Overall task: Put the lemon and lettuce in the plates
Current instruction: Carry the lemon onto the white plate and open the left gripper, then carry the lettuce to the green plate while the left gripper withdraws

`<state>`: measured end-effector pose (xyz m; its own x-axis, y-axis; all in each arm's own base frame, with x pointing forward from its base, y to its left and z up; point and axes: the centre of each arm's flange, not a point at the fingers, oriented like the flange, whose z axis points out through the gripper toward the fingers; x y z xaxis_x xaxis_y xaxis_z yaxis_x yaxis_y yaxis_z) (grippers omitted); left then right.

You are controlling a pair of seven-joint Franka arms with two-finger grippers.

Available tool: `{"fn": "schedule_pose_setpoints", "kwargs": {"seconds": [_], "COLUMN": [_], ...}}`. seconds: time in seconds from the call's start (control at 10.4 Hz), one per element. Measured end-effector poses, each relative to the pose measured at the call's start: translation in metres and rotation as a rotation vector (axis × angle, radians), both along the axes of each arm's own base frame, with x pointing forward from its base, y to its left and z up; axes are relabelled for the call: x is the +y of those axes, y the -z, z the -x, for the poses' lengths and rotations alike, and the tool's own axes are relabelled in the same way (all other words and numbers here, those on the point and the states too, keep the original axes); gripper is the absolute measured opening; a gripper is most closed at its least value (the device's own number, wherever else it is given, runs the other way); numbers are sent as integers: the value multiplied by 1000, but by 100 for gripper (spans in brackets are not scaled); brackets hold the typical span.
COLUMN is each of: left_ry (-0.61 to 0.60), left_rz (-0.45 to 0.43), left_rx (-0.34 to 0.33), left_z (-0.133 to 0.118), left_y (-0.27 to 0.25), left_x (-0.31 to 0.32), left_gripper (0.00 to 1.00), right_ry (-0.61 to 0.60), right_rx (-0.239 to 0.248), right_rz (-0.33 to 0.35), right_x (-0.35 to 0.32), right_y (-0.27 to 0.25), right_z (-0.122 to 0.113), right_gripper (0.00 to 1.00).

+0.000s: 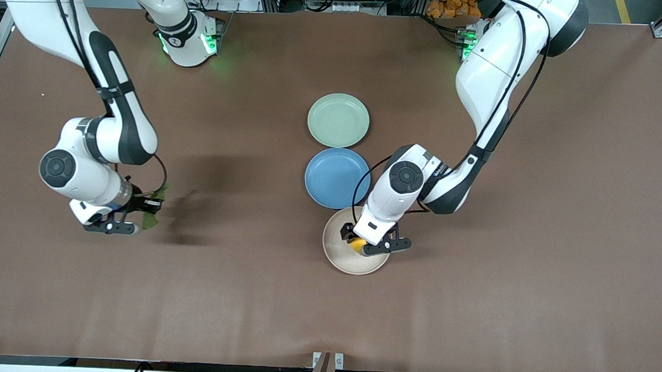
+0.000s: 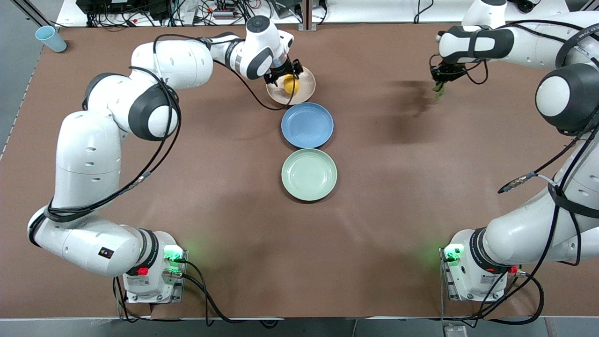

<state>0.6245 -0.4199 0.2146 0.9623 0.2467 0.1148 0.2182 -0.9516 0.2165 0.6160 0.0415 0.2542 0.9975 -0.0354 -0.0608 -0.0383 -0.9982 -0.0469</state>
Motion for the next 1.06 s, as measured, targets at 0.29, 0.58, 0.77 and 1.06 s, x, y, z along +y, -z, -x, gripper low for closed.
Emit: {"fn": "schedule_pose_setpoints", "kwargs": {"seconds": [0.29, 0.58, 0.77, 1.06], "left_ry": [-27, -21, 31, 104], "left_rz": [-55, -149, -210, -270], "left_rx": [13, 27, 43, 81], "left_z": [-16, -17, -10, 2], "left_y": [-80, -211, -277, -331], "left_x": [22, 83, 136, 199], "left_gripper": [100, 100, 100, 100], "right_ry": [31, 56, 44, 6], "right_rx": [22, 46, 64, 93], "right_rz": [-61, -95, -114, -115], "right_x": [69, 158, 209, 285], "right_y": [-14, -22, -27, -32], "right_z": [9, 32, 52, 93], "right_gripper": [3, 3, 3, 3]}}
